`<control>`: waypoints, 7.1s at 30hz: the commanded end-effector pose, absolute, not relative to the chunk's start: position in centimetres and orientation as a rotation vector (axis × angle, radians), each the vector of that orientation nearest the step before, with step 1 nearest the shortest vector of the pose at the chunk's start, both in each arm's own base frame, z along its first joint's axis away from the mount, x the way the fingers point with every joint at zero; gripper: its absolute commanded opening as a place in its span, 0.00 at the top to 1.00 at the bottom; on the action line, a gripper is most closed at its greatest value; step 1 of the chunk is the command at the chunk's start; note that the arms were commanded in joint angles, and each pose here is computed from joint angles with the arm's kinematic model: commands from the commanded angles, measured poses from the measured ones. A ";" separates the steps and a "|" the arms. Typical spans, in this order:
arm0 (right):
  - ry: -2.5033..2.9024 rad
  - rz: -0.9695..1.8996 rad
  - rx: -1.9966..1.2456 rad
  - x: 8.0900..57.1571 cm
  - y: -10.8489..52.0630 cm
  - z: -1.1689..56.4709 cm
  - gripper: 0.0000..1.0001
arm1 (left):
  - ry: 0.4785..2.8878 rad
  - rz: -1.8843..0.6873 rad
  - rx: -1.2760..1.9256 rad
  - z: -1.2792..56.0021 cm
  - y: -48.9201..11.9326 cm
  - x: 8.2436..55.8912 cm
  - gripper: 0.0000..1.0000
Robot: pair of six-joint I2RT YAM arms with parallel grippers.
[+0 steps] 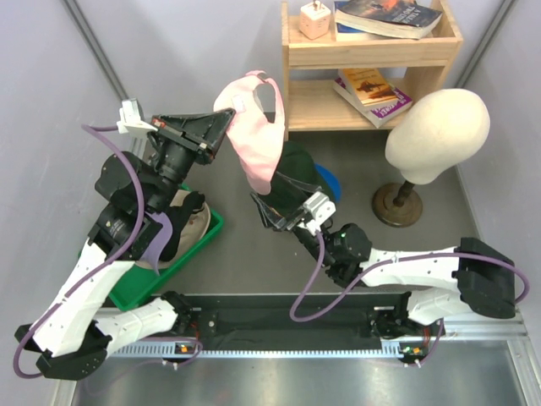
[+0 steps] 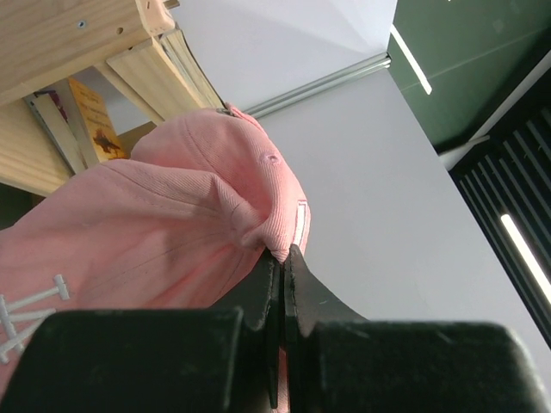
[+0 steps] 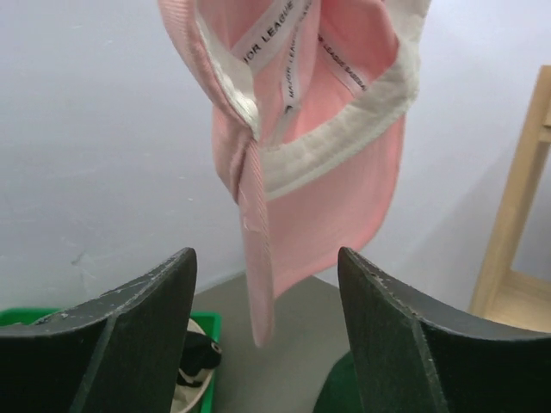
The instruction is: Stack the hats
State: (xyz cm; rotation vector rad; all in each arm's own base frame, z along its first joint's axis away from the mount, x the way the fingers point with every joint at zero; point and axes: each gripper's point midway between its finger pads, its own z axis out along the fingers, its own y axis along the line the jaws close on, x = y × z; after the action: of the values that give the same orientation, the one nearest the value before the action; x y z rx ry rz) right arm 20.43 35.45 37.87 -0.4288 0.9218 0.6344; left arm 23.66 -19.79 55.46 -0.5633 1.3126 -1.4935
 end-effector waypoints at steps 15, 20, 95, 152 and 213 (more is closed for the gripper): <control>0.844 0.870 -0.494 18.5 37.2 40.4 1.00 | 1.155 -1.590 -0.557 58.3 -18.2 21.8 1.00; 0.911 0.968 -0.493 17.7 36.3 39.9 1.00 | 1.150 -1.493 -0.506 58.0 -17.5 21.9 1.00; 1.464 1.609 -0.948 19.0 31.6 34.1 1.00 | 1.536 -0.883 0.917 35.9 -28.3 22.6 0.57; 1.182 1.114 -0.415 18.5 30.8 38.5 1.00 | 1.457 -1.029 0.119 46.2 -21.7 23.8 0.24; 1.218 1.730 0.508 25.2 25.6 28.8 1.00 | 1.399 -0.210 -0.175 38.4 -8.4 27.9 0.01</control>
State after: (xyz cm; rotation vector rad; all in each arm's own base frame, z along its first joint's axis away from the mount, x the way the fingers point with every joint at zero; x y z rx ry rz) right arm 25.99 26.65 26.99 0.4510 1.3380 1.5953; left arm 27.92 -8.61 37.46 -0.1630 1.4421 -0.2048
